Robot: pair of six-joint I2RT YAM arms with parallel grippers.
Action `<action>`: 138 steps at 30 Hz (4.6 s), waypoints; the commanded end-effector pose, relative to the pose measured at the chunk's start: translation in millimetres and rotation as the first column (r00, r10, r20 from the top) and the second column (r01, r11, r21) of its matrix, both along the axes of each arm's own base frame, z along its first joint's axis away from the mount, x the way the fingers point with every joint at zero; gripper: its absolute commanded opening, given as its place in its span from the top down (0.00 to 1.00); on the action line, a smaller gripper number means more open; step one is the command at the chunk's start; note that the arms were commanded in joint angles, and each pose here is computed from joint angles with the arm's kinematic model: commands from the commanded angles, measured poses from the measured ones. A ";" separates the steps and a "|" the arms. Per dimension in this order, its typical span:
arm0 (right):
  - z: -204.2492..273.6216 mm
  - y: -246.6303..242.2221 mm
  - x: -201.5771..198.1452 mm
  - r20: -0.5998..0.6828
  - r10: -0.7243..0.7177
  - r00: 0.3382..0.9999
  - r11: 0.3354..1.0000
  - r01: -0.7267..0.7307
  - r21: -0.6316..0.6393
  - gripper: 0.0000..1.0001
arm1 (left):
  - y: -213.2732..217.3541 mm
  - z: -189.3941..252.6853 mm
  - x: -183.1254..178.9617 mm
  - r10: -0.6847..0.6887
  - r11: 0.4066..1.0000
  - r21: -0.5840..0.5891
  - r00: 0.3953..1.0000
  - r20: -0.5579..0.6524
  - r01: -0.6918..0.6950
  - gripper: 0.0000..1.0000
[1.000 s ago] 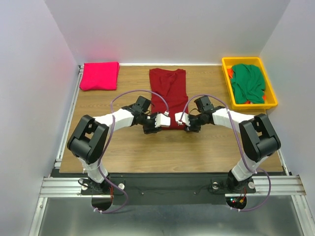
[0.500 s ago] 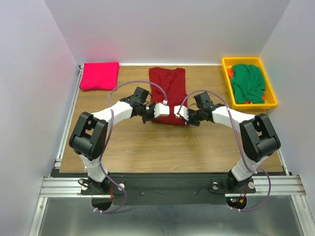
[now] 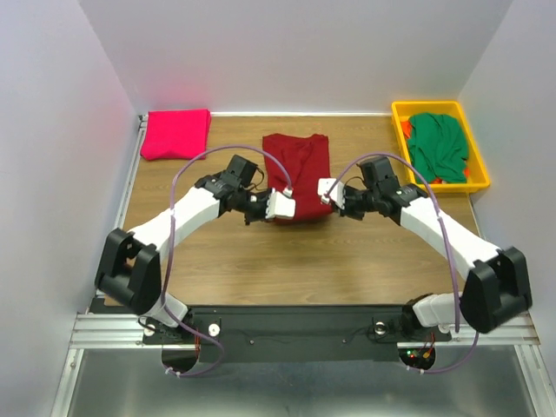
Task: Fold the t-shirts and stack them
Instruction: Fold the tshirt
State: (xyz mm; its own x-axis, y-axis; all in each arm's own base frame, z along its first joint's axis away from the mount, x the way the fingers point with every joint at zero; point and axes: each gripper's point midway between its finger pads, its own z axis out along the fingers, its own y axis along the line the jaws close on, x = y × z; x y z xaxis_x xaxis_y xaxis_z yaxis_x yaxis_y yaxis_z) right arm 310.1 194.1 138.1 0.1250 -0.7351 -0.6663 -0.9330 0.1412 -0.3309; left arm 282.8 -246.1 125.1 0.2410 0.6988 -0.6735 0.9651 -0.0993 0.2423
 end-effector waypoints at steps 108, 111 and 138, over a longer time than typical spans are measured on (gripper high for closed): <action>-71.6 71.2 70.9 -0.826 -0.042 0.562 0.926 0.332 0.178 0.64 | -86.2 -51.6 7.3 0.026 0.999 -0.016 0.945 -0.326 -0.033 0.52; -67.7 76.5 62.8 -0.845 -0.022 0.534 0.925 0.332 0.186 0.68 | -88.7 -56.0 7.1 0.009 1.000 -0.016 0.942 -0.335 -0.016 0.52; -88.2 91.8 3.7 -0.932 0.066 0.356 0.939 0.294 0.179 0.75 | -95.6 5.4 -9.5 -0.079 0.994 -0.087 0.964 -0.254 0.059 1.00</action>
State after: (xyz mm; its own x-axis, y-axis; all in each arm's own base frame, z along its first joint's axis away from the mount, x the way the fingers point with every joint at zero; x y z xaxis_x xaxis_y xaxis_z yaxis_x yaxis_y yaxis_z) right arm 320.7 281.0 53.2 -0.7795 -0.4421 -0.4437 -0.5736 0.2194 0.7892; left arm 272.4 -333.8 93.3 0.0486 0.6779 -0.7335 0.9884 -0.1382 -0.0623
